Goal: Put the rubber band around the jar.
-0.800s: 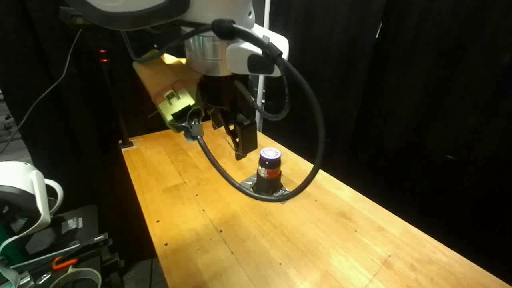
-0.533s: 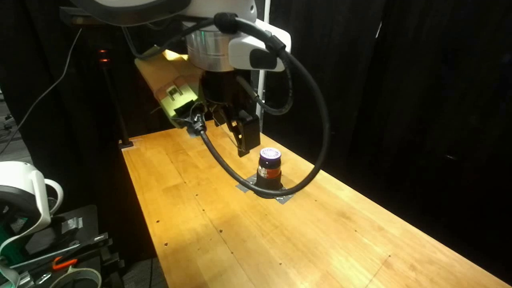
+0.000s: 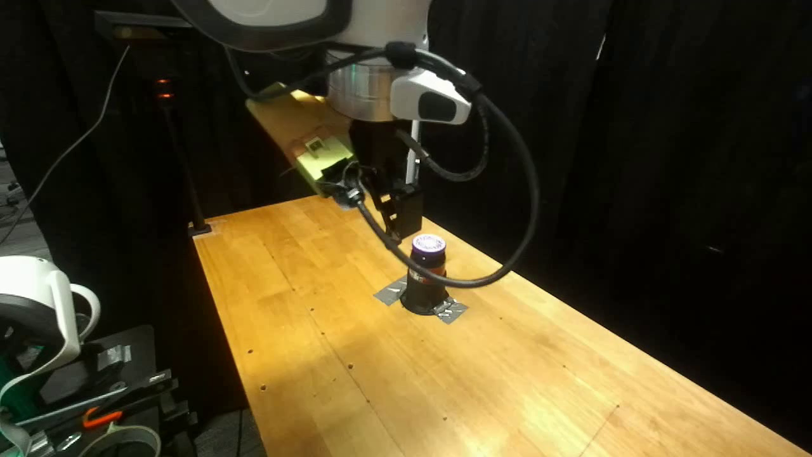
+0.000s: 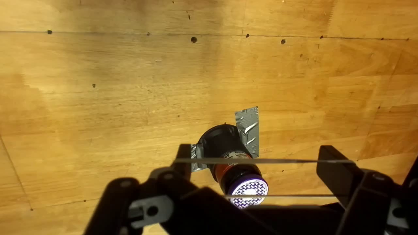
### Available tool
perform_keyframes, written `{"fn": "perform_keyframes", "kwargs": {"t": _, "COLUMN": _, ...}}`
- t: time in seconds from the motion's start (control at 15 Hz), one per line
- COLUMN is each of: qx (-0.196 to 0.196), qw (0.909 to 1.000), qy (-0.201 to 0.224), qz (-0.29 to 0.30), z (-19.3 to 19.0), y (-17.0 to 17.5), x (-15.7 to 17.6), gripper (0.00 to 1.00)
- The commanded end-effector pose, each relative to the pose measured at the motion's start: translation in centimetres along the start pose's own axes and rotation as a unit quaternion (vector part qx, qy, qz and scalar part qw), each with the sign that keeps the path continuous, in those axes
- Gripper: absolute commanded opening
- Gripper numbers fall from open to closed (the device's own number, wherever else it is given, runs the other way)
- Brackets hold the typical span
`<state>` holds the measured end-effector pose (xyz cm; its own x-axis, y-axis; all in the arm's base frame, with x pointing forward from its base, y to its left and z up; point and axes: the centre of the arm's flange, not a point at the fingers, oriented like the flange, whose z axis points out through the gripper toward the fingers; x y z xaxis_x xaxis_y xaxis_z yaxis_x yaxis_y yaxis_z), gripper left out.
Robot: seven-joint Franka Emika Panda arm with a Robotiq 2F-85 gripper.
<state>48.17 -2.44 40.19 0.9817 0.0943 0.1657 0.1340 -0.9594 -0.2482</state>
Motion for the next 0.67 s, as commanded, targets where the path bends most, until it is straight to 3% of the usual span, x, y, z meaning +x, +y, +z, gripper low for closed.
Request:
{"fn": "perform_keyframes", "kwargs": {"t": 0.0, "qx": -0.002, "qw": 0.9983, "qy": -0.051, "qz": -0.029, "z": 1.7, "y": -0.9, "x": 8.9, "gripper": 1.00}}
{"fn": "perform_keyframes", "kwargs": {"t": 0.33, "qx": -0.046, "qw": 0.9907, "qy": -0.124, "qz": -0.033, "z": 6.9, "y": -2.5, "x": 16.0, "gripper": 1.00}}
{"fn": "perform_keyframes", "kwargs": {"t": 0.6, "qx": -0.091, "qw": 0.9840, "qy": -0.152, "qz": -0.022, "z": 11.2, "y": -2.9, "x": 20.8, "gripper": 1.00}}
